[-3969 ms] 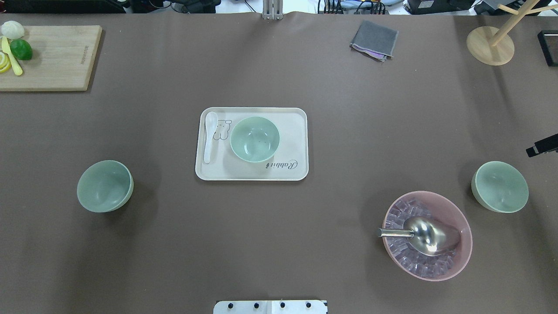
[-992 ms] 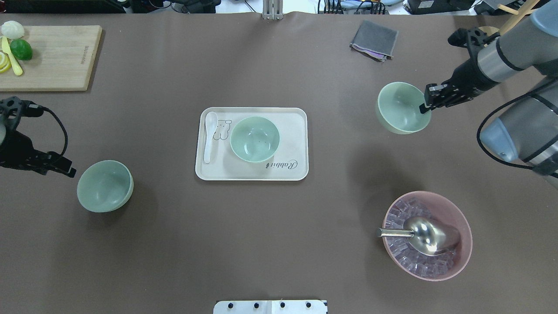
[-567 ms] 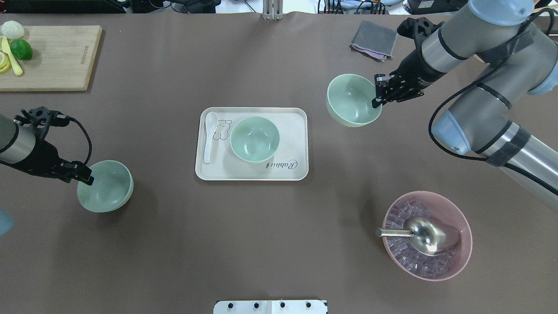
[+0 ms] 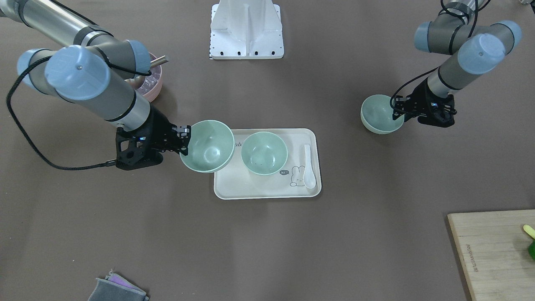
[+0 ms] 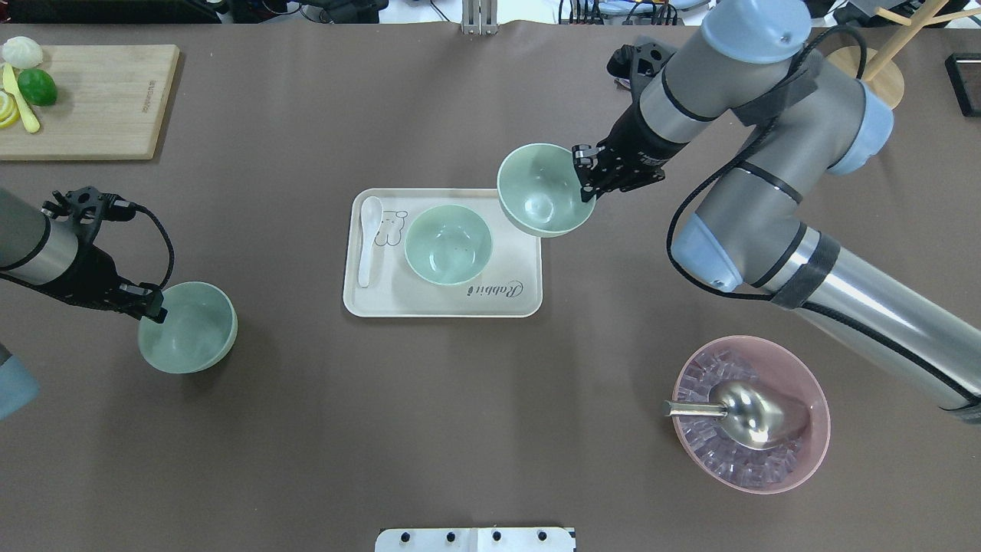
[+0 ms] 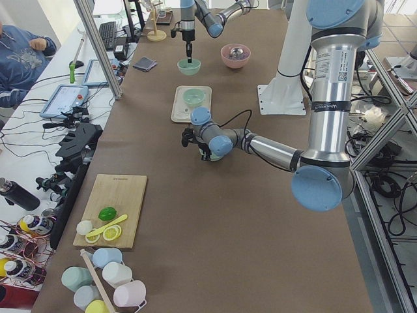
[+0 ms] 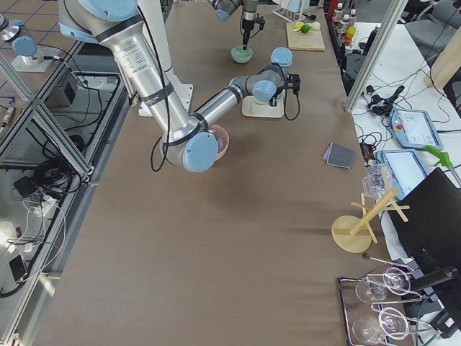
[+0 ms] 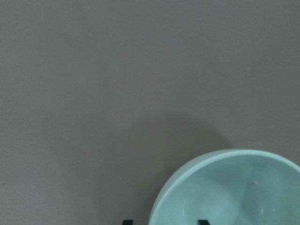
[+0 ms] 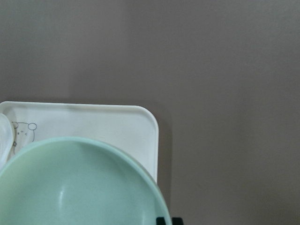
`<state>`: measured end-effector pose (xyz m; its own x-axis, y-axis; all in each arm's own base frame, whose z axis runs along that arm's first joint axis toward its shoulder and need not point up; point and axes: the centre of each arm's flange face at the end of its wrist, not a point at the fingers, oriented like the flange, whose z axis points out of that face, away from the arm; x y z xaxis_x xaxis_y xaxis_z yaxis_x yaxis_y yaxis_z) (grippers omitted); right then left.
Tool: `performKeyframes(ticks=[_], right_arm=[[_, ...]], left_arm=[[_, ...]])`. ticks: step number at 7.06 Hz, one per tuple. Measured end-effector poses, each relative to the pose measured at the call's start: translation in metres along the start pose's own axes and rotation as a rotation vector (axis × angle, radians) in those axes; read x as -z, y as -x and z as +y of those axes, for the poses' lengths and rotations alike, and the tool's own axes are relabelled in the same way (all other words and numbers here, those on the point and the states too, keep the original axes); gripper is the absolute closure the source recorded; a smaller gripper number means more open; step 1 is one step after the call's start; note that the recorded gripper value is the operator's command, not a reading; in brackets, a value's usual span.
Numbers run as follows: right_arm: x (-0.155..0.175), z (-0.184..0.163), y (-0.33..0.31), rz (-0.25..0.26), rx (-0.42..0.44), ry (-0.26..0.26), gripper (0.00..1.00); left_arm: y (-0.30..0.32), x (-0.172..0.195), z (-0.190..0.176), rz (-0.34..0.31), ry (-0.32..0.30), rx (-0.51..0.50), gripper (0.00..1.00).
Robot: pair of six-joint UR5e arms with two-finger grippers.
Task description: Stack green bowls together
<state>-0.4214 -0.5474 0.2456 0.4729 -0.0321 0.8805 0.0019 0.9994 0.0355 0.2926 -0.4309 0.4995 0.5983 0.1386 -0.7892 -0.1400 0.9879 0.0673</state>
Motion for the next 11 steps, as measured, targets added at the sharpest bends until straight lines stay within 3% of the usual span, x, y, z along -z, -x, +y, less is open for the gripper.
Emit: performKeyframes(ticks=[5,10,11], right_arm=[[-0.043,0.014,0.093,0.001,-0.053,-0.036,1.0],[-0.077,0.029,0.112,0.007,-0.052,-0.027,1.0],[-0.085,0.03,0.111,0.0,-0.045,-0.025,0.18]], left_arm=[[-0.024,0.009,-0.008,0.04,-0.006,0.009,1.0],[-0.072,0.057,-0.04,0.201,0.017,0.01,1.0],[-0.083,0.069,-0.047,0.228,0.014,0.03,1.0]])
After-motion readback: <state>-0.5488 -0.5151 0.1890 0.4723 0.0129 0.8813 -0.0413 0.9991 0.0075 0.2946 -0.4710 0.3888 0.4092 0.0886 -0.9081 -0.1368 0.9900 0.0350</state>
